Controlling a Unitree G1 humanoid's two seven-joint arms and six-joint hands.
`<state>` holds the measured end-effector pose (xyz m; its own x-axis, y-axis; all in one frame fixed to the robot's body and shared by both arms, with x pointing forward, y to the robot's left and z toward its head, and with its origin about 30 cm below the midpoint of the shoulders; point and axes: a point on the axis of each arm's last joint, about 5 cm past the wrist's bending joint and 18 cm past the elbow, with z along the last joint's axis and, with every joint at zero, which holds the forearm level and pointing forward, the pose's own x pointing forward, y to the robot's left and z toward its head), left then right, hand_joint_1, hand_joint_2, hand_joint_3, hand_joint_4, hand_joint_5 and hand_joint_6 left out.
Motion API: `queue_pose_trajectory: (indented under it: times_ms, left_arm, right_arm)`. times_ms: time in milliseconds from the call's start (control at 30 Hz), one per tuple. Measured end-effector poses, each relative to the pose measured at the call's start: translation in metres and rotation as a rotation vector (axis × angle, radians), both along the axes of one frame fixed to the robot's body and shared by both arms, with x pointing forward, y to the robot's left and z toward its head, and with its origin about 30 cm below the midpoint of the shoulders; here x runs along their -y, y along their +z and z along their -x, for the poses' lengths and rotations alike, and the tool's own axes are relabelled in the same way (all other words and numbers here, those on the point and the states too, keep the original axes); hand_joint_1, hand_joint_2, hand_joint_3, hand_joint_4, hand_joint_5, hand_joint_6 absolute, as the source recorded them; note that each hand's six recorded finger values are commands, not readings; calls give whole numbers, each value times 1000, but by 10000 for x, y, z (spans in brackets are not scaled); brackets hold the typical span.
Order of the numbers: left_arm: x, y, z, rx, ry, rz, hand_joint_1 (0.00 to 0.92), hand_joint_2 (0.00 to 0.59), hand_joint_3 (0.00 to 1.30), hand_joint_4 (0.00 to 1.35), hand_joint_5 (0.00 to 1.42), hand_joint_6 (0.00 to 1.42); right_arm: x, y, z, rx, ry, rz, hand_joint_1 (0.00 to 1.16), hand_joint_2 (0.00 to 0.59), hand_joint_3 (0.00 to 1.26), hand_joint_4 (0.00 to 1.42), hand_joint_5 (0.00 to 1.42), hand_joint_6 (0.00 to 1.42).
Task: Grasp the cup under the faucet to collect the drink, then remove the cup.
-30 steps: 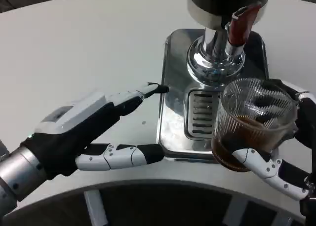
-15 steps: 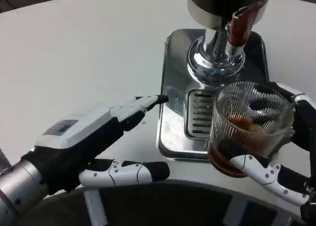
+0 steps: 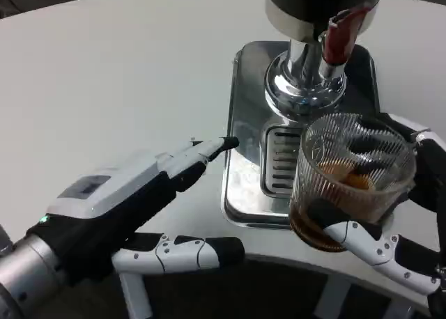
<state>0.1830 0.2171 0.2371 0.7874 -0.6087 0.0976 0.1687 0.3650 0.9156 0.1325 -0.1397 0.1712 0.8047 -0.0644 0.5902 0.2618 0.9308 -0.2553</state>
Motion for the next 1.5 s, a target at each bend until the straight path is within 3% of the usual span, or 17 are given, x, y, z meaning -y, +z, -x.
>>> queue_pose_trajectory:
  times_ms: [100, 600, 1500]
  left_arm:
    - [19, 6, 35, 2, -4, -3, 0, 94, 7, 0, 0, 63]
    - [50, 36, 163, 20, 1, -59, 0, 90, 0, 0, 0, 0]
    - [20, 39, 238, 23, 68, -110, 0, 86, 0, 0, 0, 0]
  right_arm:
    - [5, 13, 19, 7, 15, -2, 870, 172, 819, 953, 1178, 1041]
    - [56, 5, 41, -19, 67, 41, 870, 172, 831, 965, 1191, 1072]
    - [96, 56, 64, -6, 121, 72, 870, 172, 854, 978, 1216, 1093]
